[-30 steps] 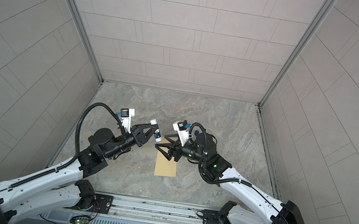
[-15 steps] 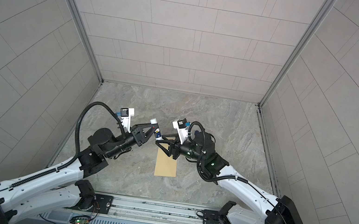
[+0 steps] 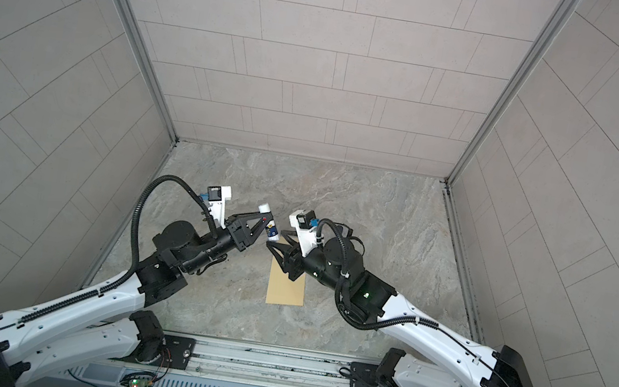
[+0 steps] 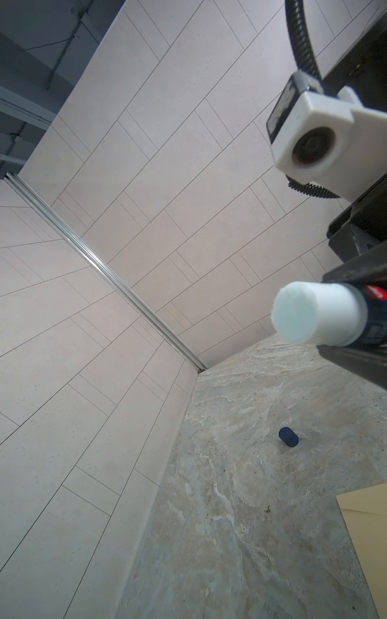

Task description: Place the letter into the envelope and seal it

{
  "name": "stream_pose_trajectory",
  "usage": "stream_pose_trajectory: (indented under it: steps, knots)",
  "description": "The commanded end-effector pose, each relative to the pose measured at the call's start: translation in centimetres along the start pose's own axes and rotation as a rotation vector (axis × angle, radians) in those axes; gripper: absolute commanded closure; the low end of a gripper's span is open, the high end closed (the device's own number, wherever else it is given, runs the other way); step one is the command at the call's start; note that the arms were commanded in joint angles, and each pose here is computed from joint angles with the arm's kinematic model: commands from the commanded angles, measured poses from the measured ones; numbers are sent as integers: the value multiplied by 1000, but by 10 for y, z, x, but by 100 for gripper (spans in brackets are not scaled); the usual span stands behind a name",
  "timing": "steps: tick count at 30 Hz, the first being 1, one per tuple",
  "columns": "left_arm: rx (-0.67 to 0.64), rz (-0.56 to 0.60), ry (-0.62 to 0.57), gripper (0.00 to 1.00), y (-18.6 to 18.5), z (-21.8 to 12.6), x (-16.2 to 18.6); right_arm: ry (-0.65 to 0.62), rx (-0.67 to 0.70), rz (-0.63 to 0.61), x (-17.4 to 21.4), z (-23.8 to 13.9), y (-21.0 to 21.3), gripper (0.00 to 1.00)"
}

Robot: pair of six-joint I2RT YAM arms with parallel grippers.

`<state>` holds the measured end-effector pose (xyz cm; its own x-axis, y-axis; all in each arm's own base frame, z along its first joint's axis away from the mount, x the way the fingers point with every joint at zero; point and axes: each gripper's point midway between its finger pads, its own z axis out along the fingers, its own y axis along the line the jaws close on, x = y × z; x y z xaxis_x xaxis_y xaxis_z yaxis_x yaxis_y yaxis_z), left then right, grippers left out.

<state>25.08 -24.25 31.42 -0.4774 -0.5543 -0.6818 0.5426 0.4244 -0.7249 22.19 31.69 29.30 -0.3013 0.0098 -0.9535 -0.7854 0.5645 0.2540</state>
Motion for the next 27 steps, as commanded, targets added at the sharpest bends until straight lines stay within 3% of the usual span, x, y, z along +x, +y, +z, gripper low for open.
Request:
stream_pose_trajectory:
  steps: [1,14,27]
  knots:
    - [23,-1,-38,100,-7,-1,-10,11,58,-58,-4,3,-3,54]
    - [17,-3,-40,100,-5,-1,-10,38,117,-70,-2,11,-5,63]
    - [1,-4,-36,100,0,0,-7,9,199,-59,-11,13,-8,97]
